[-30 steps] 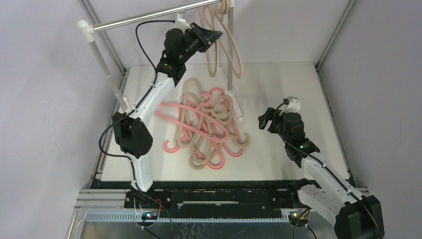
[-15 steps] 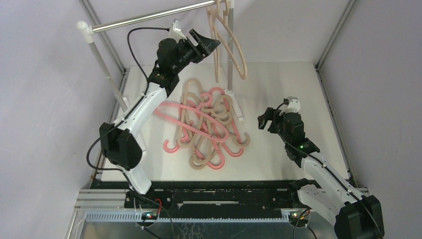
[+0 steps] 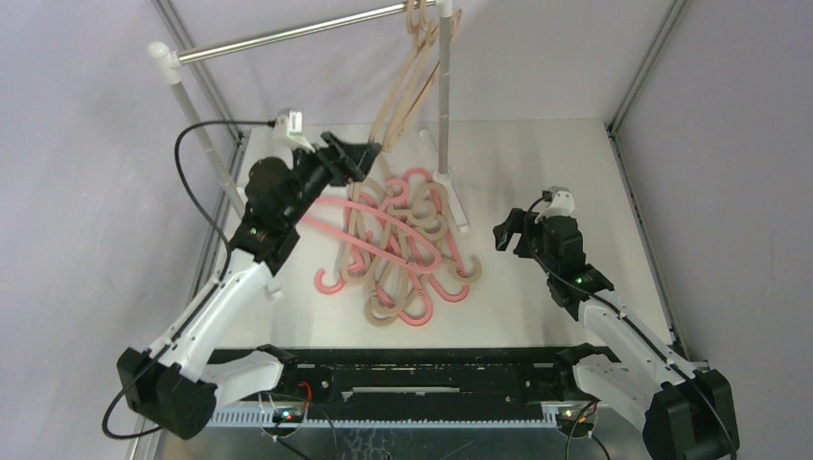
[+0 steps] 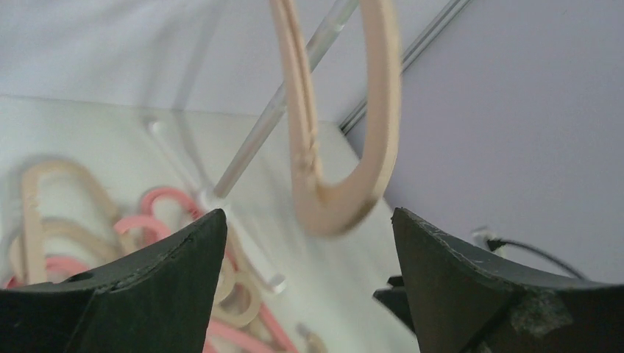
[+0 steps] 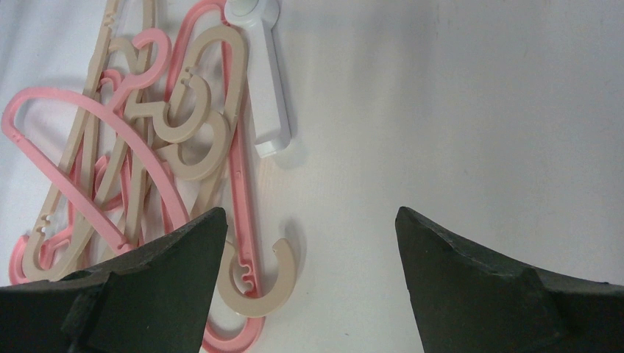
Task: Organize the hangers
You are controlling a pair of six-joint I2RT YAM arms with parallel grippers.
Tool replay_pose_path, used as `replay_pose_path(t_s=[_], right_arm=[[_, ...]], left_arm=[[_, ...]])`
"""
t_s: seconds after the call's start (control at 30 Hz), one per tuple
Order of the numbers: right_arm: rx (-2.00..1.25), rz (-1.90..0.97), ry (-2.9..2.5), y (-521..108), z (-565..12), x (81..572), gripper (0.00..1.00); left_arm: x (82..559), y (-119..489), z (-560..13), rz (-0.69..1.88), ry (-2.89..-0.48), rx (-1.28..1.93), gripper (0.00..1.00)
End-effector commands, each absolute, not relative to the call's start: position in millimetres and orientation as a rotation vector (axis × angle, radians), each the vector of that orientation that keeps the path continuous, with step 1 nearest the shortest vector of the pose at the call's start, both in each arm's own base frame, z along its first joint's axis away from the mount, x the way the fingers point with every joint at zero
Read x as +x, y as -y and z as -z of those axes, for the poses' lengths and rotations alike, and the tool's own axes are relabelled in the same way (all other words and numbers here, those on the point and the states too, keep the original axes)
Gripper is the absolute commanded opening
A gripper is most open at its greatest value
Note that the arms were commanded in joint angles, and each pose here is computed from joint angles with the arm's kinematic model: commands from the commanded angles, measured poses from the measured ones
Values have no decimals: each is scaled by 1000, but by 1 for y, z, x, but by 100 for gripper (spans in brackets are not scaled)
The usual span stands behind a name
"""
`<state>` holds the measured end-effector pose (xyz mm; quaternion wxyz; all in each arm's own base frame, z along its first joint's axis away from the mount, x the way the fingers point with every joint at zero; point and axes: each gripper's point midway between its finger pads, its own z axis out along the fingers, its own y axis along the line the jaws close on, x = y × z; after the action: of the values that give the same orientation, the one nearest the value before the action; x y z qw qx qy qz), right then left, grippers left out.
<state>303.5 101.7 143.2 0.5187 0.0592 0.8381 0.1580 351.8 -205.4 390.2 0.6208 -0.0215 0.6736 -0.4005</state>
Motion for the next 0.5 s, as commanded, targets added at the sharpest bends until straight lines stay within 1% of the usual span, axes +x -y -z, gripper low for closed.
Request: replay_pose_path(t_s=[0.0,0.1,0.2,0.4,0.47], right_arm=[[149,-415,-1995,-106,-146,308,92],[151,-413,-1998,-106,-145,308,92],[147,-415,-1995,-106,-146,308,92],[115,-434,-2004,-114,-142,310,91],[113,-433,-2004,-115,-142,310,90]], left_arm=[[340,192,-334,808,-1626,-6,85],[331,190,-281,775,-1737,-17,81],[321,180,-242,743,-1791,-94,77],[317,158,-195,619,-1877,-261,68],[321,159,-185,578,-1908,-298,62]])
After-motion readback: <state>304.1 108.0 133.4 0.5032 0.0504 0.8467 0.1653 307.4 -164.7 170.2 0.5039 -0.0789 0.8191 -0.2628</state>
